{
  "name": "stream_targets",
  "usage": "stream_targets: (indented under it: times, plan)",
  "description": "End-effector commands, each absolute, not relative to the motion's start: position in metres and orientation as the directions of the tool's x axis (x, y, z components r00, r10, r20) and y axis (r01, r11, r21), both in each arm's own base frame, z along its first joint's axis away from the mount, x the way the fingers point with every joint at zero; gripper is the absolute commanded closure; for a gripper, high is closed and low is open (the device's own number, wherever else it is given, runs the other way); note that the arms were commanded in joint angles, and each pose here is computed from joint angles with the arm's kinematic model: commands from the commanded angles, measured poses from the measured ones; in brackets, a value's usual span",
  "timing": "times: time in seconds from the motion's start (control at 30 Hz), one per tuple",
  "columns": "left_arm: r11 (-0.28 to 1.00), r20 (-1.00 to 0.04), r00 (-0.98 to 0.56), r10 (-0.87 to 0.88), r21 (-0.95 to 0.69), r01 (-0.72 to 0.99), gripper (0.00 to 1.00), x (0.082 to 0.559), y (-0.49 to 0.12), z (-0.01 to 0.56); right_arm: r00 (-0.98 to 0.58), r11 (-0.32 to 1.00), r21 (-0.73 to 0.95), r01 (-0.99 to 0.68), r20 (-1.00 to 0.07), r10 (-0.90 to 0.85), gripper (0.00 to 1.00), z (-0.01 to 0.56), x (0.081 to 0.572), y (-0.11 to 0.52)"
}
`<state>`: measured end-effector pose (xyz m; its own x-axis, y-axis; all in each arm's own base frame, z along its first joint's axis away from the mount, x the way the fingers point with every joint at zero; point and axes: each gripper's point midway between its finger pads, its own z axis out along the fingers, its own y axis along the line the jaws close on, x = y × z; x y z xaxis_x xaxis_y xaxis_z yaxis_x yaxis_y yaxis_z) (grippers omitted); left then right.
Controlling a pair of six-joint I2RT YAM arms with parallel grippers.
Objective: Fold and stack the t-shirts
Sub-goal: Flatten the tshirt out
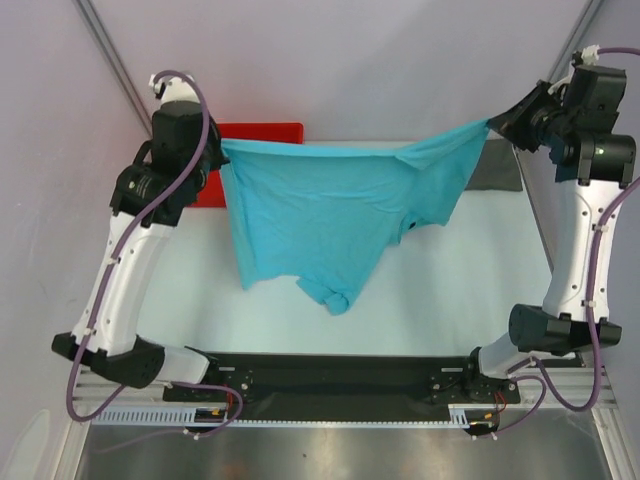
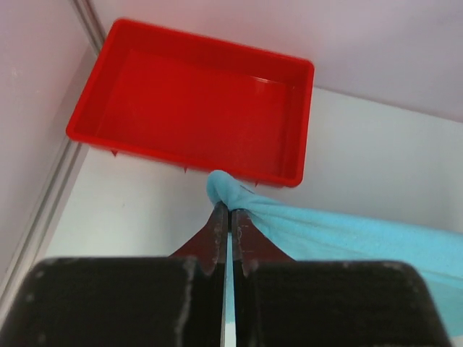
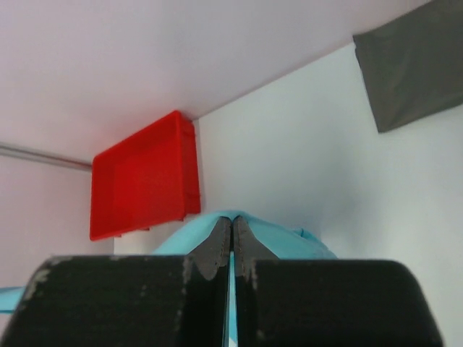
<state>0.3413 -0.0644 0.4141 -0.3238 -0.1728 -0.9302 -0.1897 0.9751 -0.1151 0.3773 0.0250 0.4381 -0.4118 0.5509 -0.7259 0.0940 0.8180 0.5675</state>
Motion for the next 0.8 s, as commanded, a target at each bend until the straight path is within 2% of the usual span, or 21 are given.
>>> stream_targets:
  times: [0.0, 0.23, 0.4, 0.5, 0.77]
  plan:
    - [0.977, -0.972, -0.177, -0.155, -0.124, -0.174, 0.99, 0.352, -0.061, 0.471, -0.294, 0.793, 0.608, 0.036, -0.752, 0.590, 1.00, 0.488, 0.382, 0.015]
    - [0.981, -0.970, -0.153, -0.187, -0.176, -0.080, 1.00, 0.351, -0.077, 0.487, -0.167, 0.814, 0.579, -0.055, -0.809, 0.564, 1.00, 0.540, 0.356, 0.014]
    - [0.978, -0.974, -0.091, -0.208, -0.206, -0.034, 1.00, 0.316, -0.068, 0.508, -0.121, 0.831, 0.549, -0.095, -0.835, 0.537, 1.00, 0.558, 0.321, 0.020]
    - [0.975, -0.974, -0.048, -0.221, -0.221, -0.012, 1.00, 0.287, -0.057, 0.518, -0.071, 0.843, 0.524, -0.121, -0.852, 0.519, 1.00, 0.572, 0.285, 0.028]
    - [0.963, -0.963, 0.084, -0.256, -0.246, 0.114, 1.00, 0.208, -0.041, 0.545, 0.206, 0.891, 0.428, -0.153, -0.868, 0.452, 1.00, 0.613, 0.155, 0.029]
